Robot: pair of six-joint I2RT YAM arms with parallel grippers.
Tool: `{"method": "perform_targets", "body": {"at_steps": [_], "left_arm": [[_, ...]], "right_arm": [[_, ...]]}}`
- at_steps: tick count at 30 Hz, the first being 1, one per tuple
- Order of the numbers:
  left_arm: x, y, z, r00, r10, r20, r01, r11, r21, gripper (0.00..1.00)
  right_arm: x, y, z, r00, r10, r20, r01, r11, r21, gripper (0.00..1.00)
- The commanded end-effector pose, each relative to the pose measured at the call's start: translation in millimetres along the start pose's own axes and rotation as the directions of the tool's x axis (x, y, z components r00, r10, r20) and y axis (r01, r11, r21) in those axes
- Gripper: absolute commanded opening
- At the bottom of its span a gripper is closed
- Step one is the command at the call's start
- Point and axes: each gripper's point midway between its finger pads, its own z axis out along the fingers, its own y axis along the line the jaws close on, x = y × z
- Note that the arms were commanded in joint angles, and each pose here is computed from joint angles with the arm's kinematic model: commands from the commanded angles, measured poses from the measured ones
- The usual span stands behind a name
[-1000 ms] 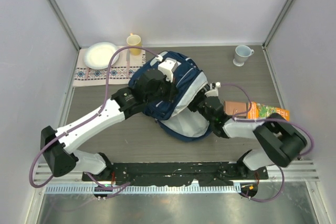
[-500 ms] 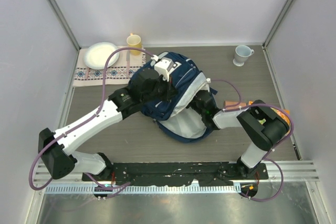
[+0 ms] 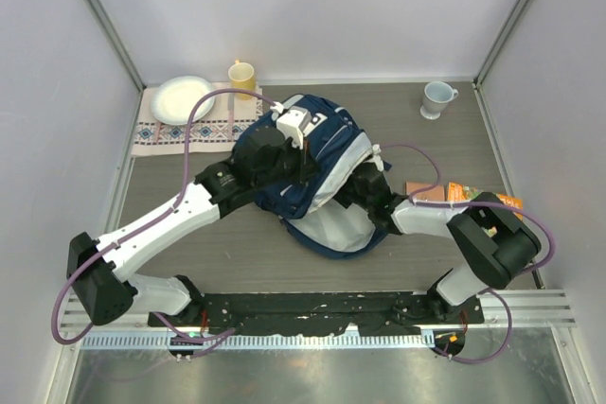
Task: Pack the student bag
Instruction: Place the book in the student bag.
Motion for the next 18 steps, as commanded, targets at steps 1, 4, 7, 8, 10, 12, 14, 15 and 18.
{"method": "perform_targets", "body": {"at_steps": [1,4,7,8,10,12,14,15,18], "left_arm": [[-66.6,-19.2,-21.6,0.97,-0.045,0.238,0.03,0.997,0.069,0.0],[-64.3,-15.3,-20.4,0.971,-0.044,0.234,0.031,0.998,0.056,0.0],[-62.0,-12.7,-18.7,0.972,-0.045,0.231,0.035,0.998,0.045,0.0],[-60.5,-12.3,-17.9,0.973,-0.044,0.226,0.035,0.998,0.044,0.0],[-59.4,-11.7,-17.3,0.974,-0.045,0.223,0.037,0.998,0.041,0.0],[-56.9,-10.1,-16.0,0.975,-0.046,0.217,0.039,0.999,0.036,0.0],[-54.3,-8.6,-14.4,0.976,-0.048,0.21,0.043,0.999,0.03,0.0],[-53.0,-8.3,-13.4,0.977,-0.048,0.205,0.043,0.999,0.029,0.0],[-47.2,-7.4,-11.6,0.981,-0.047,0.186,0.042,0.999,0.028,0.0]], "right_arm": [[-7.4,-7.7,-16.2,0.998,-0.054,0.028,0.052,0.997,0.058,0.71],[-9.9,-11.5,-26.2,0.997,-0.066,0.037,0.063,0.995,0.081,0.71],[-16.8,-12.8,-38.0,0.994,-0.085,0.062,0.079,0.992,0.097,0.71],[-19.9,-10.2,-42.1,0.993,-0.096,0.072,0.089,0.992,0.092,0.71],[-30.9,-2.8,-57.4,0.987,-0.114,0.113,0.105,0.991,0.085,0.71],[-40.1,-0.2,-68.5,0.978,-0.143,0.151,0.13,0.987,0.091,0.71],[-48.9,-0.9,-87.8,0.972,-0.157,0.176,0.137,0.983,0.122,0.72],[-57.7,-5.5,-95.3,0.963,-0.162,0.214,0.129,0.979,0.16,0.71],[-66.2,-18.8,-122.6,0.955,-0.171,0.243,0.115,0.966,0.23,0.72]]}}
